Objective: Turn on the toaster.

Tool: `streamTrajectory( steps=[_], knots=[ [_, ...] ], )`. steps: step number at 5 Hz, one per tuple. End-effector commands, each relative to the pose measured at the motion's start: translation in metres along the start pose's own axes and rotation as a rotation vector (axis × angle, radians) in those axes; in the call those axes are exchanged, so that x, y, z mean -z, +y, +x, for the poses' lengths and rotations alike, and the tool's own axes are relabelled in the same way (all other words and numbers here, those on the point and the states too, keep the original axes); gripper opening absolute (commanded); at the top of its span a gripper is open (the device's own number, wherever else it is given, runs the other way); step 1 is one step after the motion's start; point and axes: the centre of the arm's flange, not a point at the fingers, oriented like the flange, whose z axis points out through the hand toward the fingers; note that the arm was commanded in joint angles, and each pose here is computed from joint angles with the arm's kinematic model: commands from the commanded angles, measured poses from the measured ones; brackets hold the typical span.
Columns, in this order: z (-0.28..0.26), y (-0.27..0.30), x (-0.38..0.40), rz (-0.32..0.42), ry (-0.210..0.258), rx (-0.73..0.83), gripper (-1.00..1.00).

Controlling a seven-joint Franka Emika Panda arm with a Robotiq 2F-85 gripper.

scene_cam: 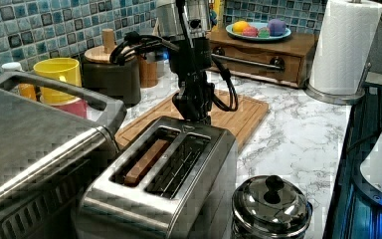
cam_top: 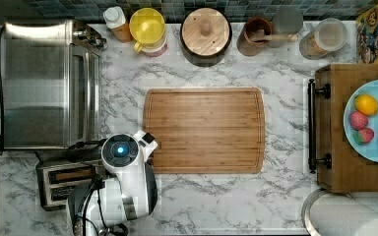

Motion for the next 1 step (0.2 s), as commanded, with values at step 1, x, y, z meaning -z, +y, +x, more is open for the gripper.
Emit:
streamTrajectory(
  steps=[1],
  knots=[
    [-0.0163, 0.0137, -0.1095, -0.05, -0.126, -0.003, -1.0]
  ],
)
